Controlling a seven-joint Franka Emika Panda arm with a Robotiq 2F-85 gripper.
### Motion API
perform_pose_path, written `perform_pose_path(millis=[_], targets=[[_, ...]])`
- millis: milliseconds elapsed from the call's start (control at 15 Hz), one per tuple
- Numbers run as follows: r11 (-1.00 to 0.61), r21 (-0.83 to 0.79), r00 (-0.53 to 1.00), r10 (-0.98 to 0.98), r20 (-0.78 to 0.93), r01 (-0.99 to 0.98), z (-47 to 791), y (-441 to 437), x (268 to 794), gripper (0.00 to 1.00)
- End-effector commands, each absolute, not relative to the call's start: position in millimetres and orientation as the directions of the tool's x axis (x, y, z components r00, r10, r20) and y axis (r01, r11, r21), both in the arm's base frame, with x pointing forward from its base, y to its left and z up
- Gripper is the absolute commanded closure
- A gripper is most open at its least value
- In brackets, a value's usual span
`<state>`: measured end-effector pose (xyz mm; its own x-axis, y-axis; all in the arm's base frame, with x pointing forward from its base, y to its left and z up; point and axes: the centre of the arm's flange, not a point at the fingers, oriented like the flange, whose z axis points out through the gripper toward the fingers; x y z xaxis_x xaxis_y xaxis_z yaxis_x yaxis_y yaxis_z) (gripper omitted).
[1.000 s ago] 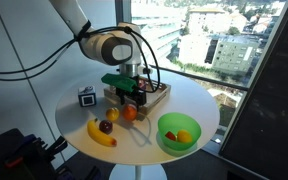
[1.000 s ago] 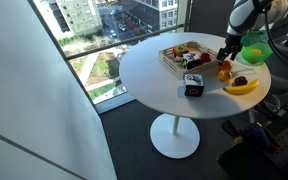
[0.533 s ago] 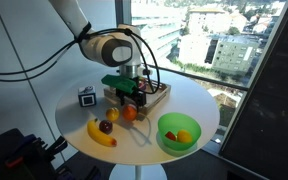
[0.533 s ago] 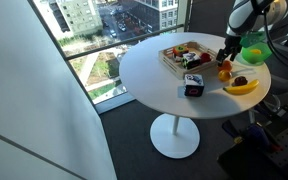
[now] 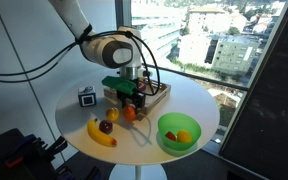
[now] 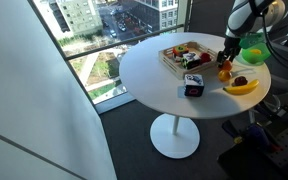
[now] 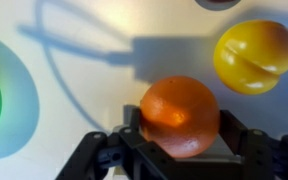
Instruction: Put the orange in the bowl
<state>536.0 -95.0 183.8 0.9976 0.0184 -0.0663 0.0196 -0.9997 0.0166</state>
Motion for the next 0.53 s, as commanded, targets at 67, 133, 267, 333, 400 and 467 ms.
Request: perform_pose_path(millis=[67, 133, 267, 333, 400, 467], targets=[[-1.0, 0.021, 0.998, -0.003, -0.059, -0.001, 191.6, -95.5, 540.2, 0.47], [-1.0, 0.019, 0.998, -0.003, -0.064, -0.002, 195.2, -95.6, 538.1, 0.47], [-1.0, 0.015, 0.998, 0.0, -0.067, 0.001, 200.0, -96.6, 535.5, 0.47], [-1.0, 0.013, 0.998, -0.001, -0.069, 0.0, 202.8, -97.4, 534.5, 0.47], [-1.0, 0.012, 0.997, -0.001, -0.071, 0.0, 204.8, -98.0, 534.0, 0.47], [-1.0, 0.01, 0.997, -0.002, -0.076, -0.001, 207.9, -98.7, 533.0, 0.47]])
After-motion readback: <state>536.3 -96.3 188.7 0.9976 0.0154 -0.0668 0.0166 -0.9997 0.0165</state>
